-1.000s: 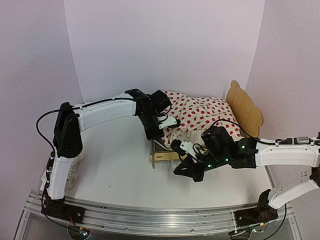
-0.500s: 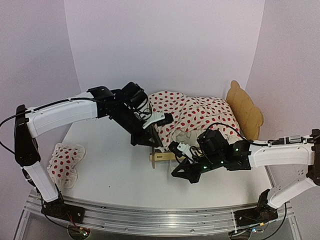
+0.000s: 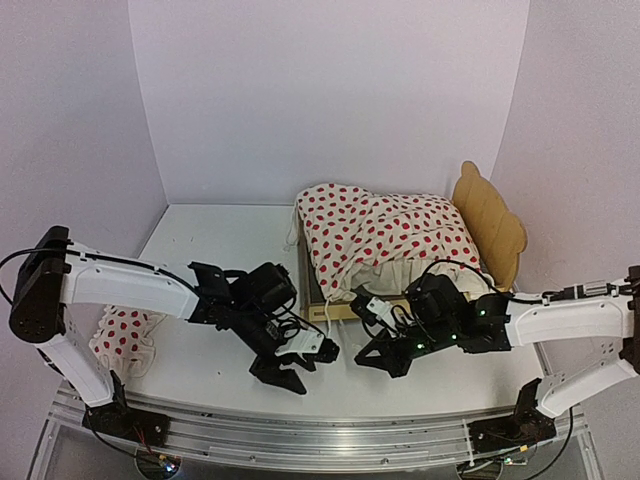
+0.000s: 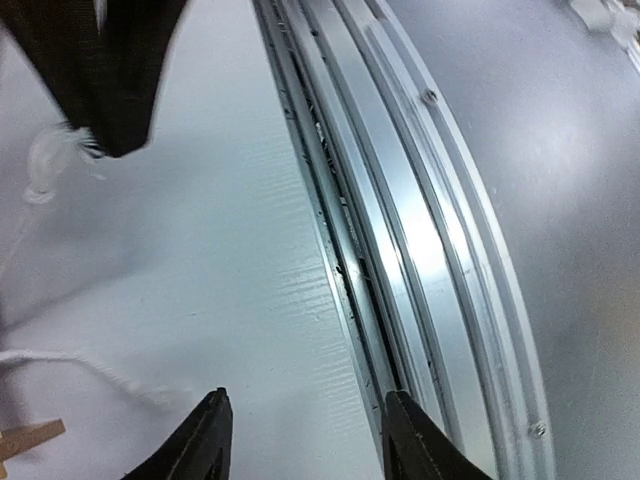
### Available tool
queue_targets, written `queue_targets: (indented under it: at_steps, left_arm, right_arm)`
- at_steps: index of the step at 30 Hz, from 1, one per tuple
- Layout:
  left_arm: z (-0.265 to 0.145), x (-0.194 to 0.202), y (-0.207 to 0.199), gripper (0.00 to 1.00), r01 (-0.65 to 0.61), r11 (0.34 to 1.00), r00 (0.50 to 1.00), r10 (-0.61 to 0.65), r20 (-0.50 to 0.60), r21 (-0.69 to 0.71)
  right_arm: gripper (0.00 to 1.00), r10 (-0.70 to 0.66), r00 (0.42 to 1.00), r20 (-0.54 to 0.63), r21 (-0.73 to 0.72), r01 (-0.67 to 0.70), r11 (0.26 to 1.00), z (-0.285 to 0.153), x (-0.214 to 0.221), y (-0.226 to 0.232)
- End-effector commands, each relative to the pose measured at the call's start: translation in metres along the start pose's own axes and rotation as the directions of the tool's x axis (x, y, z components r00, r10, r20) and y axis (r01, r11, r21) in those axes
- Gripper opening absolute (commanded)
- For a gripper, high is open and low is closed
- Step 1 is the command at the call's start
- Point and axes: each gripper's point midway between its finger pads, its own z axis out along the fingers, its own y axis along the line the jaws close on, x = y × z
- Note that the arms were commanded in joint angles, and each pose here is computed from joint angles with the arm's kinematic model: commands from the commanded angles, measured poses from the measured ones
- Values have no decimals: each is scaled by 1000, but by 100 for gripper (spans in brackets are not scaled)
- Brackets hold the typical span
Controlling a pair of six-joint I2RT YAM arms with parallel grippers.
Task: Set up the pet bed
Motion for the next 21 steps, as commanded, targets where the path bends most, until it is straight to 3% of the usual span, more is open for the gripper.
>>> queue_targets:
  at_steps: [1, 6, 12, 15, 21]
  left_arm:
    - [-33, -40, 21, 70, -211, 954, 965, 238, 109, -214]
    - [-53, -50, 25, 67, -126, 945, 966, 187, 180, -303]
    - [-57, -44, 33, 71, -268, 824, 889, 411, 201, -500]
    - [-41, -39, 35, 68, -350, 783, 849, 498, 180, -514]
    - [-29, -49, 49, 67, -399, 678, 760, 621, 192, -618]
  right_arm:
    - [0, 79, 996, 35, -17, -79, 997, -2, -11, 3]
    - [0, 135, 990, 37, -86, -132, 988, 8, -24, 23]
    - [0, 160, 987, -20, -192, -161, 968, 21, -20, 60]
    - [0, 174, 985, 12, -192, -169, 967, 20, -23, 61]
    - [0, 163, 985, 65, -160, -151, 976, 17, -32, 55]
